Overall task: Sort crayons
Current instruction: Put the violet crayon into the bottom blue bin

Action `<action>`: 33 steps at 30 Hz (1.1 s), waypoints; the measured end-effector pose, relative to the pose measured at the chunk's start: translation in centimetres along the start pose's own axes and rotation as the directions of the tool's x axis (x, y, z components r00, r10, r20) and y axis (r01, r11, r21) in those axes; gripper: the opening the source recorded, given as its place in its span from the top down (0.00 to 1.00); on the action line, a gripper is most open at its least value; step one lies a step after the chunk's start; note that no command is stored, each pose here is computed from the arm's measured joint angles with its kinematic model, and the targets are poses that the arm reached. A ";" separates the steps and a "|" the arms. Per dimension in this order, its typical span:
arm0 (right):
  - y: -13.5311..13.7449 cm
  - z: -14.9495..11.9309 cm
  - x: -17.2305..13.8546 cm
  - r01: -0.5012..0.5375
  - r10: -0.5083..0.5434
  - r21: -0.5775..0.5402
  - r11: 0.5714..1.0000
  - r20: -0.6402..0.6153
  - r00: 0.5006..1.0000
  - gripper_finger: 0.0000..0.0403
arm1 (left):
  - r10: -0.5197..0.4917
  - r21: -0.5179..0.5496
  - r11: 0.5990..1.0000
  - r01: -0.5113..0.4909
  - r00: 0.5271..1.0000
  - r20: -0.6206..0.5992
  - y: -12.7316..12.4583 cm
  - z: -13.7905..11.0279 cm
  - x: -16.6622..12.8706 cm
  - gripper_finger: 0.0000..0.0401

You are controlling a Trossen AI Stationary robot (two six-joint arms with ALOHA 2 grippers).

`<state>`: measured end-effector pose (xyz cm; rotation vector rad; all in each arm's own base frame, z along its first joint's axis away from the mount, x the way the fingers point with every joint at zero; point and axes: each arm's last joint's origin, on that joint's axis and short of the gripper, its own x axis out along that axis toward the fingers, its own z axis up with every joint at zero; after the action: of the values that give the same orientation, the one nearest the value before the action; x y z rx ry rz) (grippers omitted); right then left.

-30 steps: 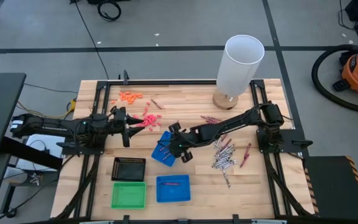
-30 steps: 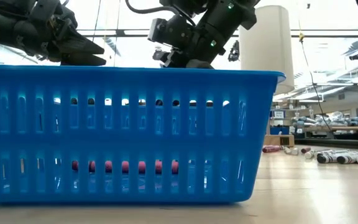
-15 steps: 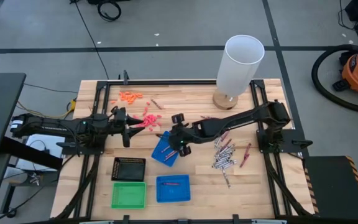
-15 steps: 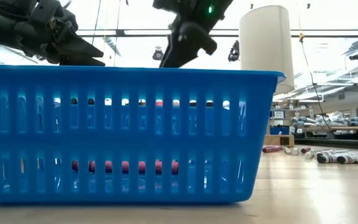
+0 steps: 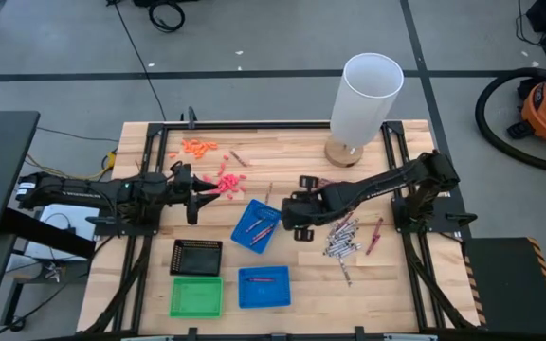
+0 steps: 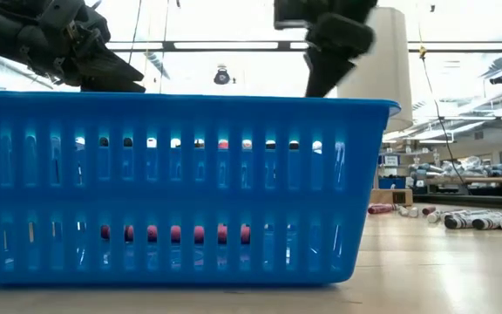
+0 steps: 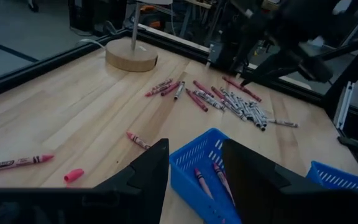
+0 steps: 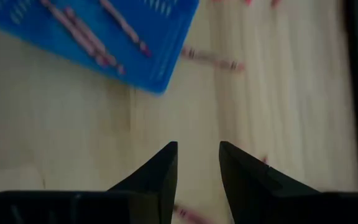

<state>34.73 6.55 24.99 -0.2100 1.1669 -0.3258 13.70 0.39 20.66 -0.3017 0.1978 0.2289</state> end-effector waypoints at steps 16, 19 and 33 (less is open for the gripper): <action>-1.8 -5.5 4.8 -0.210 0.144 -0.196 0.958 -0.306 0.941 0.69 | 0.001 -0.017 1.000 -0.001 1.000 0.000 0.0 0.0 0.0 0.60; -2.6 -5.3 5.4 -0.240 0.164 -0.218 0.946 -0.315 0.935 0.69 | 0.002 -0.017 1.000 -0.002 1.000 -0.001 0.0 0.0 0.0 0.60; -3.5 -5.6 7.1 -0.359 0.246 -0.325 0.875 -0.341 0.907 0.69 | 0.007 0.006 1.000 -0.007 1.000 -0.006 0.0 -0.1 0.0 0.60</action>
<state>31.56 0.79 17.87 -0.3198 1.5298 0.1659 13.68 0.42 20.59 -0.2959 0.2057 0.2346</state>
